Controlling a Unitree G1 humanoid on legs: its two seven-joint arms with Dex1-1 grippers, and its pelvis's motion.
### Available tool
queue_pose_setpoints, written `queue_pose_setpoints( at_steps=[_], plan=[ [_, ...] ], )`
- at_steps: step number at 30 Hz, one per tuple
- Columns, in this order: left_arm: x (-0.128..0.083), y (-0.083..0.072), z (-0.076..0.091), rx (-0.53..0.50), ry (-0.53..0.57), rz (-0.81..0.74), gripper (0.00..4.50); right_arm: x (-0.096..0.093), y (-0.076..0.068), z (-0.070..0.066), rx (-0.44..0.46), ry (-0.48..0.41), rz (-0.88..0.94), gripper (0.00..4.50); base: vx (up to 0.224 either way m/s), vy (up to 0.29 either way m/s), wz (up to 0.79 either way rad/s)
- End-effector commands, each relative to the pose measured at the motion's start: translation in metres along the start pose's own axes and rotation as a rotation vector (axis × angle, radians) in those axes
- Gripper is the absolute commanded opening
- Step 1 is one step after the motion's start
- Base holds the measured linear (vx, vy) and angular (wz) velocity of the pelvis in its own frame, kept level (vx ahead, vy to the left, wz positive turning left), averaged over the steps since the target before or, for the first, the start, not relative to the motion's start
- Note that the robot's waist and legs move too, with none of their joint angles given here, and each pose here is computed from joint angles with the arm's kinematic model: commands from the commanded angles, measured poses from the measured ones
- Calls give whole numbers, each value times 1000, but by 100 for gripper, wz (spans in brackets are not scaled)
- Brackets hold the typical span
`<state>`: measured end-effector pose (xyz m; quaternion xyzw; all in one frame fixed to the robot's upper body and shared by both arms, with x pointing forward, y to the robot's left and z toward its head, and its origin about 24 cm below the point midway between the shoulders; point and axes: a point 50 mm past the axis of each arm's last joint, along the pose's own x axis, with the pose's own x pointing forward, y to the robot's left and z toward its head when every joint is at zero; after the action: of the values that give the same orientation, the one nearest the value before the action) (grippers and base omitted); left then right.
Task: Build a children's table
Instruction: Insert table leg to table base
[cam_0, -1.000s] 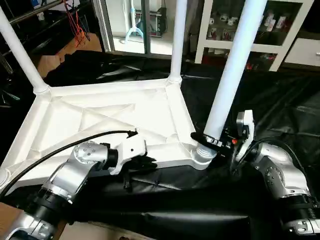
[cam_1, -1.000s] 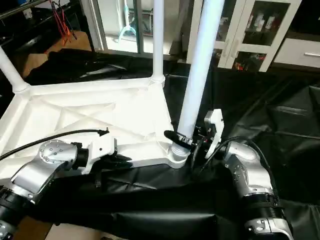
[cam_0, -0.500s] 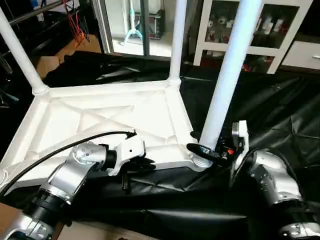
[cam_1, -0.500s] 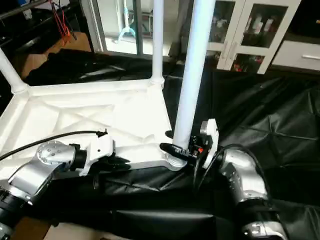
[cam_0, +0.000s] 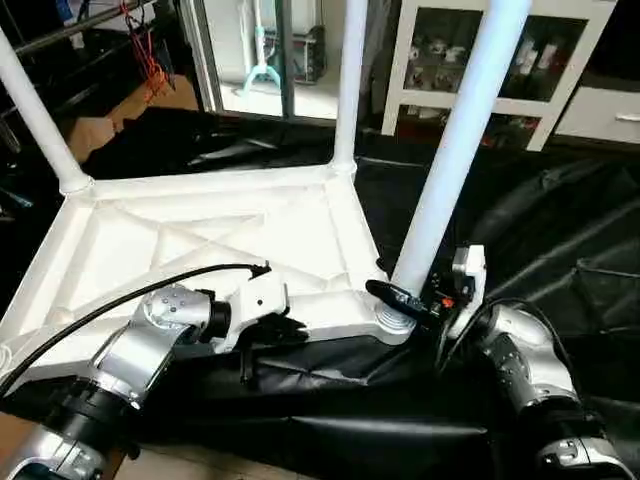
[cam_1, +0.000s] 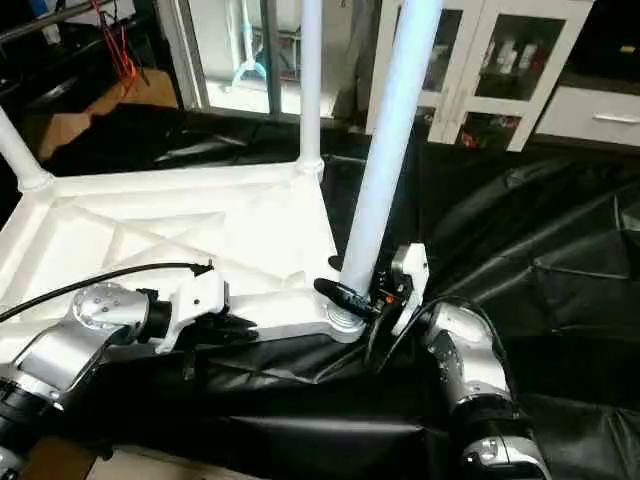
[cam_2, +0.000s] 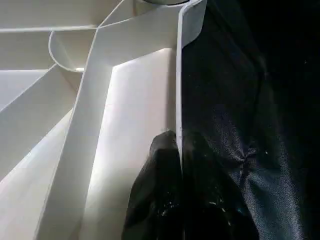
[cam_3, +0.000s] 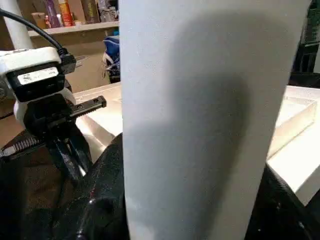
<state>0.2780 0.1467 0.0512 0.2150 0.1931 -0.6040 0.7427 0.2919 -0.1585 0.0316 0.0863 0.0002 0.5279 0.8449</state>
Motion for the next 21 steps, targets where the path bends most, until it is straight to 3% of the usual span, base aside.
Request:
queue_pose_setpoints(
  at_steps=[1,9,21],
  plan=[
    [-4,1,-5,-8,26,9,0,-4,8,-22,53,107,35,197,0,0,0],
    [-5,2,-5,-9,25,21,0,-16,8,-37,39,196,21,197,0,0,0],
    [-4,2,-5,-12,20,39,0,-20,10,-49,68,156,-87,197,0,0,0]
  ],
)
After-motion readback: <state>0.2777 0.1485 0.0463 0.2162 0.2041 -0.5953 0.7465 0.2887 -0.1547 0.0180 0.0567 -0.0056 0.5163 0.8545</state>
